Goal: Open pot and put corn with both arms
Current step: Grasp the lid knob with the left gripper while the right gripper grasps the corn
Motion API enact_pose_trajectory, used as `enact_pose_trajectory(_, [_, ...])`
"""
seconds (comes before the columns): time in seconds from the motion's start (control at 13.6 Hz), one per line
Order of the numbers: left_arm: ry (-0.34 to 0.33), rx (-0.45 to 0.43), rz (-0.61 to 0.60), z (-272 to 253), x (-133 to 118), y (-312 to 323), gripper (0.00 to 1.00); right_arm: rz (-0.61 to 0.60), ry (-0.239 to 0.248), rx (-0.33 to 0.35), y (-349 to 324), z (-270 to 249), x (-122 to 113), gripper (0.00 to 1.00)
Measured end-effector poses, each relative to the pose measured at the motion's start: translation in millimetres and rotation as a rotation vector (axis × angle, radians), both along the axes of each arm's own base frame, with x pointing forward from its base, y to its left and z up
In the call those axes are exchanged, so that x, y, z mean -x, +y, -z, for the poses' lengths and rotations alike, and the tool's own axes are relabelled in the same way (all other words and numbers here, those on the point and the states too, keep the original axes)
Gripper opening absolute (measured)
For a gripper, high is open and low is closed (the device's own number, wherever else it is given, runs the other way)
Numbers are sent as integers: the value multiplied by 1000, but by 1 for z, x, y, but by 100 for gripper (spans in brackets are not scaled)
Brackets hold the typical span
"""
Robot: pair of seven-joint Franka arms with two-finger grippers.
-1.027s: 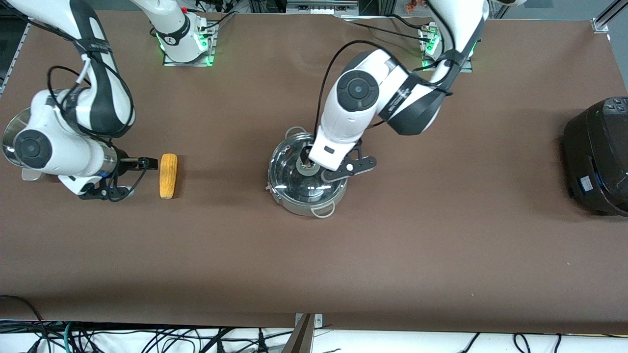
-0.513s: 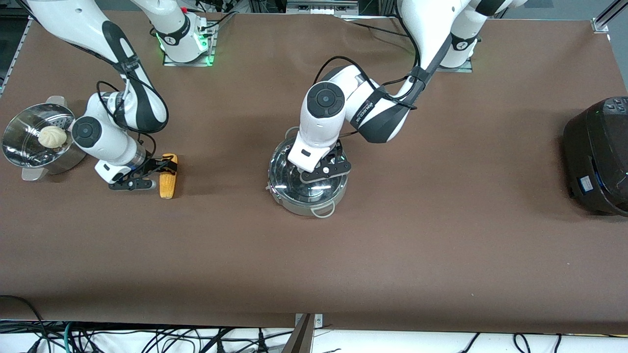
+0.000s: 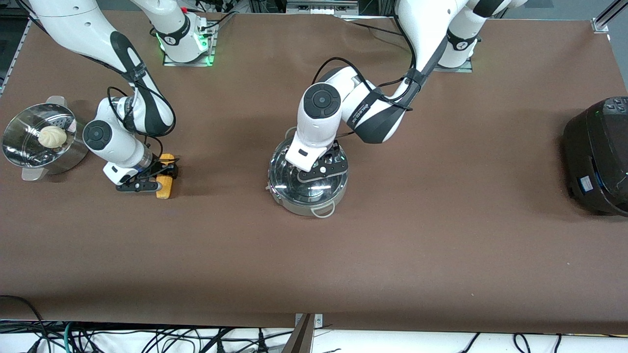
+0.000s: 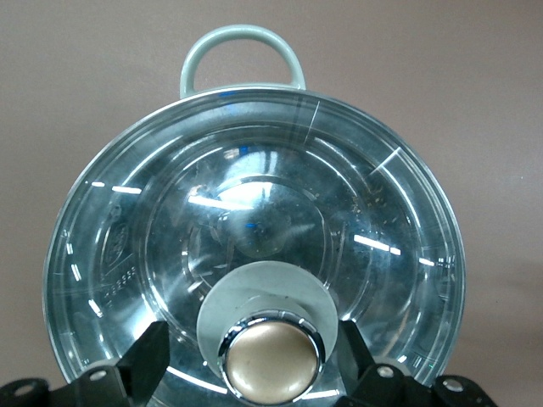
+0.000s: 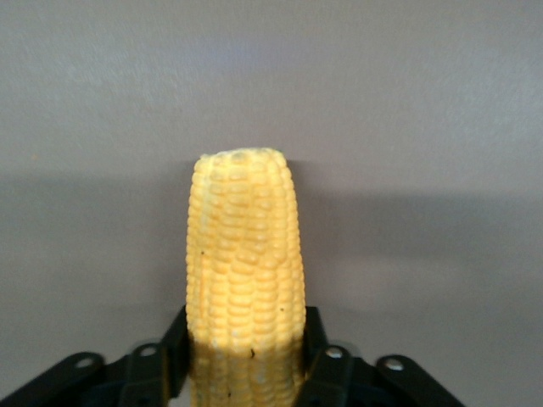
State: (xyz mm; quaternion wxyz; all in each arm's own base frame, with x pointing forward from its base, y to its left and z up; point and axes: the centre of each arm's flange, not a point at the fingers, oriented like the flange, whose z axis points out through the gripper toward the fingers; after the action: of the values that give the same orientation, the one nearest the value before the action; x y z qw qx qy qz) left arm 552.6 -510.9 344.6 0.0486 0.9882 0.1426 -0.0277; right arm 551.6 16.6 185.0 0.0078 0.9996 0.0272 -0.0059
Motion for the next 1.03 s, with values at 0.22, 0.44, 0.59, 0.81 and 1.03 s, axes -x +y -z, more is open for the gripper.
enact_pose_trajectory(0.22, [-2, 2, 0, 0, 0, 0, 71, -3, -13, -1, 1, -5, -5, 45])
enact_pose_trajectory(0.44, [-16, 17, 2, -3, 0, -4, 50, -4, -15, -1, 1, -9, -10, 37])
enact_pose_trajectory(0.59, [-16, 16, 2, -3, 0, -3, 50, -3, 16, -1, 2, -18, -18, 33])
enact_pose_trajectory(0.81, [-17, 17, 1, -4, 0, -3, 50, -3, 59, 0, 3, -40, -36, 33])
enact_pose_trajectory(1.03, [-13, 4, -8, -26, -4, 7, 50, -3, 63, 0, 4, -47, -42, 33])
